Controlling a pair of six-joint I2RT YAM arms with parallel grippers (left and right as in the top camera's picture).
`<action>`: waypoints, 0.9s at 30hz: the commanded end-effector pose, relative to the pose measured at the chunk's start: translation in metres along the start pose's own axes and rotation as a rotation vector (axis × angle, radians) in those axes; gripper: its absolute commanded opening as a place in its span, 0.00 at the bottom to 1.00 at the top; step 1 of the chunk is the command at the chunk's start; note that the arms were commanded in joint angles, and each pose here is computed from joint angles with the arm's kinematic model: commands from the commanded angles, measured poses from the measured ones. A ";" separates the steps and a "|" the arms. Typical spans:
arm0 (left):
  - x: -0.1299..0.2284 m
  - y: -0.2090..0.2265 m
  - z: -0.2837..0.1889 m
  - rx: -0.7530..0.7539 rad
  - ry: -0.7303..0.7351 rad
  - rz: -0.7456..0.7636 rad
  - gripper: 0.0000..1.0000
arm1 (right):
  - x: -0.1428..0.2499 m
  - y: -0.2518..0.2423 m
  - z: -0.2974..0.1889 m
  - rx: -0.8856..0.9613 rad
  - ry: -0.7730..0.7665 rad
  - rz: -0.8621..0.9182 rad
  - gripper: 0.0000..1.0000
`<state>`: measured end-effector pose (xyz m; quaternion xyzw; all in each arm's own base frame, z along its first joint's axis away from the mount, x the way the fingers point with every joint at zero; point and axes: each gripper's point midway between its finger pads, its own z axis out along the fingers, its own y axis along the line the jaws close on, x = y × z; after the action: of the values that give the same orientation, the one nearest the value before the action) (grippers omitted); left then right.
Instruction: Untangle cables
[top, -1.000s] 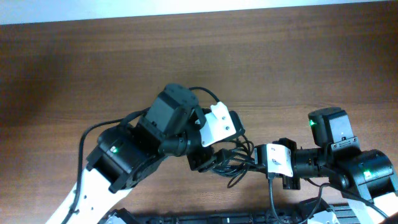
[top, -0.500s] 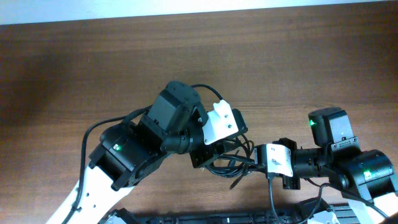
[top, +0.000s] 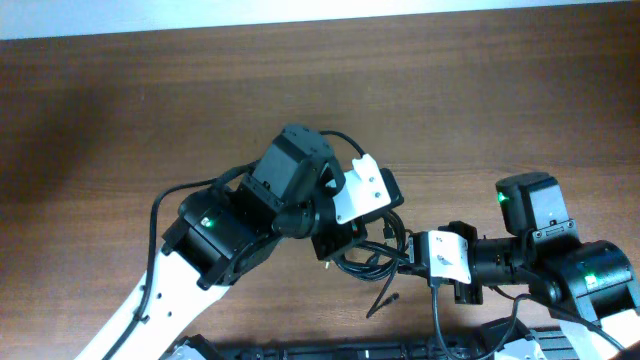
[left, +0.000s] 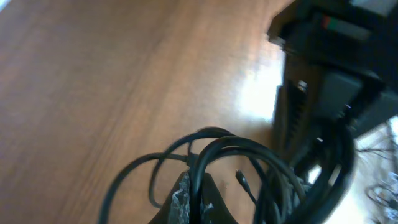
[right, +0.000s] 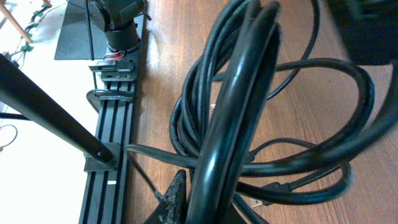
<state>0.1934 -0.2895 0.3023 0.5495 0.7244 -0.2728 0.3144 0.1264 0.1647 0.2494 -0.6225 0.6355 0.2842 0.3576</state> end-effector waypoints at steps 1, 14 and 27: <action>-0.008 0.051 -0.009 -0.284 -0.020 -0.148 0.00 | -0.010 0.005 0.000 -0.024 -0.049 -0.021 0.04; 0.000 0.154 -0.092 -0.993 -0.524 -1.095 0.00 | -0.008 0.004 0.000 -0.018 -0.040 -0.005 0.04; 0.016 0.159 -0.142 -0.928 -1.249 -1.857 0.00 | -0.010 0.002 0.000 -0.012 -0.044 0.045 0.04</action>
<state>0.3106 -0.1983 0.3304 -0.4426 0.7525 -0.3094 0.3770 0.1362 0.1722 0.2664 -0.6215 0.6130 0.2872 0.3943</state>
